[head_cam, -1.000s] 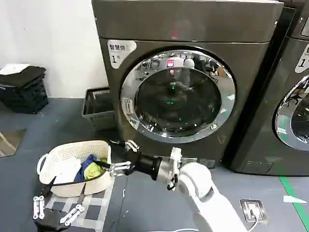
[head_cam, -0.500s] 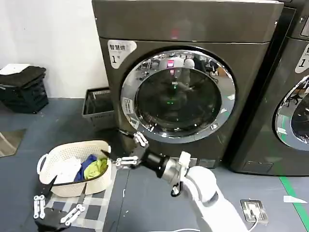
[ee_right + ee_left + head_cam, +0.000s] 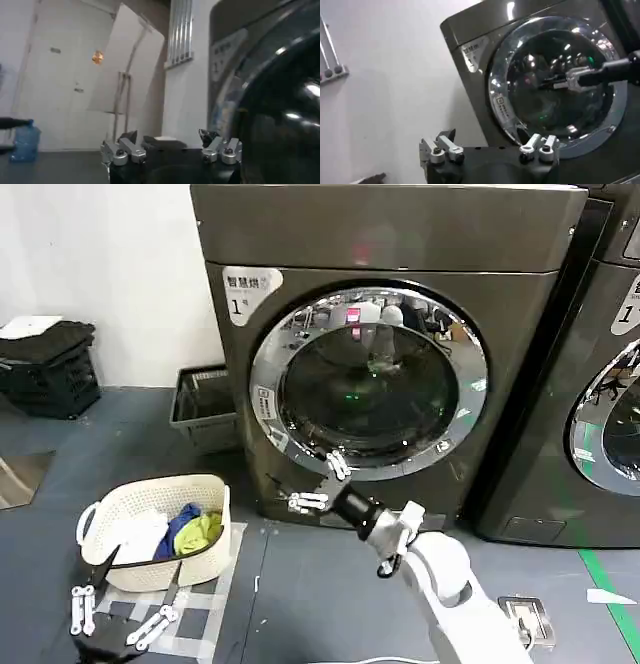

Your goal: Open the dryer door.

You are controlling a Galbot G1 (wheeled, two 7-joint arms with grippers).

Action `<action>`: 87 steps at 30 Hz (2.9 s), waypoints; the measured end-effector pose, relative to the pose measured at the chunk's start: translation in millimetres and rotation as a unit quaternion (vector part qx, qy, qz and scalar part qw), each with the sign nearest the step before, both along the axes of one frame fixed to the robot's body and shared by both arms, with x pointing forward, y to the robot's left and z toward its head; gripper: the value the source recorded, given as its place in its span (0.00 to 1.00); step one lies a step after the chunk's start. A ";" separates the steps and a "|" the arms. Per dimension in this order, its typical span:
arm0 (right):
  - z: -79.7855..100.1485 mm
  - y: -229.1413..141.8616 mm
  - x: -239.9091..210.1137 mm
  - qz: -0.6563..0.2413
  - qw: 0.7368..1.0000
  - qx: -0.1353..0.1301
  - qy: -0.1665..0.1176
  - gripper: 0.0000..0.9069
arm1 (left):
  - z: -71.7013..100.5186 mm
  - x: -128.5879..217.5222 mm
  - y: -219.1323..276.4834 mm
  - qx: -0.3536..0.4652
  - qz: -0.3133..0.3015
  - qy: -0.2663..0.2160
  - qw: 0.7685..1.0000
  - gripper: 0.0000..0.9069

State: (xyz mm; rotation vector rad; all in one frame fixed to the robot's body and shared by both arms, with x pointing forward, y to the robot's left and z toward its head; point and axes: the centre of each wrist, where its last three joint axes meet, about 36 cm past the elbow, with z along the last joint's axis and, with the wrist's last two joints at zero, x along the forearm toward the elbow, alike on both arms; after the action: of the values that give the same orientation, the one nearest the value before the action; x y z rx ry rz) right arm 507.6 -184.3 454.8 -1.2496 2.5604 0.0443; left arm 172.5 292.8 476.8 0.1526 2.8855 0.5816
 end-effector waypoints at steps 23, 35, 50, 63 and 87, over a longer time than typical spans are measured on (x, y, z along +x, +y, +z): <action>3.5 24.0 57.0 -0.008 1.000 -0.009 0.007 1.00 | -0.5 -0.6 -0.2 0.005 -0.007 0.005 1.000 1.00; 9.1 39.6 80.2 -0.016 1.000 -0.010 0.009 1.00 | 0.7 -2.1 -0.6 0.015 -0.009 0.004 1.000 1.00; 13.2 62.3 90.7 -0.026 0.999 -0.015 0.010 1.00 | -0.2 -2.4 -2.2 0.014 -0.010 0.002 1.000 1.00; 15.5 83.0 105.1 -0.034 0.999 -0.015 0.016 1.00 | -3.1 -3.4 -3.0 0.012 -0.008 0.004 1.000 1.00; 19.8 108.1 139.2 -0.014 0.999 -0.020 0.027 1.00 | -5.9 -5.0 -2.2 0.014 -0.007 0.005 1.000 1.00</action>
State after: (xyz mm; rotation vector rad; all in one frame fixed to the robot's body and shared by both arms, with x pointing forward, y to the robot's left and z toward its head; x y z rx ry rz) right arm 646.8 -76.2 474.6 -1.2418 2.6363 0.0206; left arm 167.5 290.6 470.9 0.1812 2.8848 0.6213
